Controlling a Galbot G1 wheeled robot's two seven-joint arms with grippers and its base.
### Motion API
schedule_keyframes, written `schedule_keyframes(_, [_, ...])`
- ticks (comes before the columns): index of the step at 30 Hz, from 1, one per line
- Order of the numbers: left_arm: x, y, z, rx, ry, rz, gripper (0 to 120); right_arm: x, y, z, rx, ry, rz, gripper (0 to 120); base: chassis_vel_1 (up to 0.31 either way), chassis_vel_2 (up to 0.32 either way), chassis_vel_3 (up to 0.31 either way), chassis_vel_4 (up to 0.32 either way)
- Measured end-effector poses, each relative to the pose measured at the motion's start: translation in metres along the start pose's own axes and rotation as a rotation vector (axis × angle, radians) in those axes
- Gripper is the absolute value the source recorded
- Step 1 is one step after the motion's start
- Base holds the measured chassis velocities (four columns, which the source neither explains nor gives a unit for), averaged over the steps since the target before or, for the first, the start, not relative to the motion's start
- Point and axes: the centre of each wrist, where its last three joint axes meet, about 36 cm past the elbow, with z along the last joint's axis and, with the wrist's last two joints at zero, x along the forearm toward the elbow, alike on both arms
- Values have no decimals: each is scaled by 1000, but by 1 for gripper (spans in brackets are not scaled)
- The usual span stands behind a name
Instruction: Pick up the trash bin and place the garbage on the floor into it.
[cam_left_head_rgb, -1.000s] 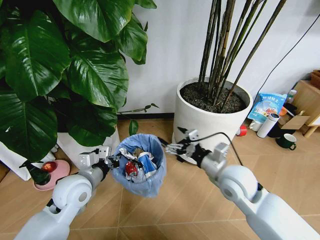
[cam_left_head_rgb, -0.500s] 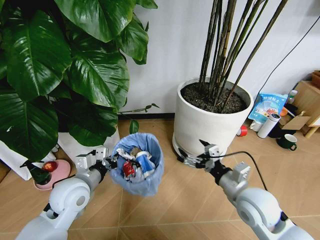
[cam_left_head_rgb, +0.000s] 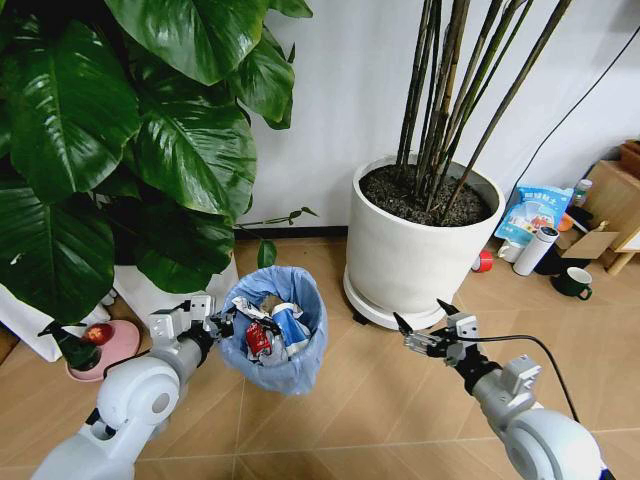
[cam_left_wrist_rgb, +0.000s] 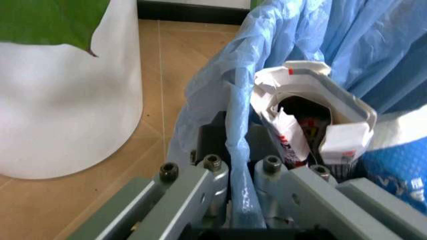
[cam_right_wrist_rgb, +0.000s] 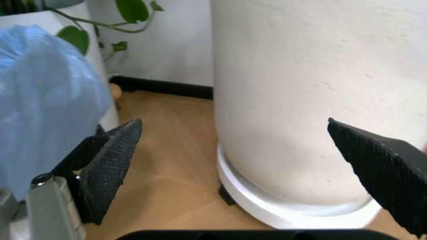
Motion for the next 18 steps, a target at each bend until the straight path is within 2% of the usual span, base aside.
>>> schedule_keyframes(18, [3,0,2,-2,3,0,0,4,-16,20,-24,15,61,100,53,-49,-41,46])
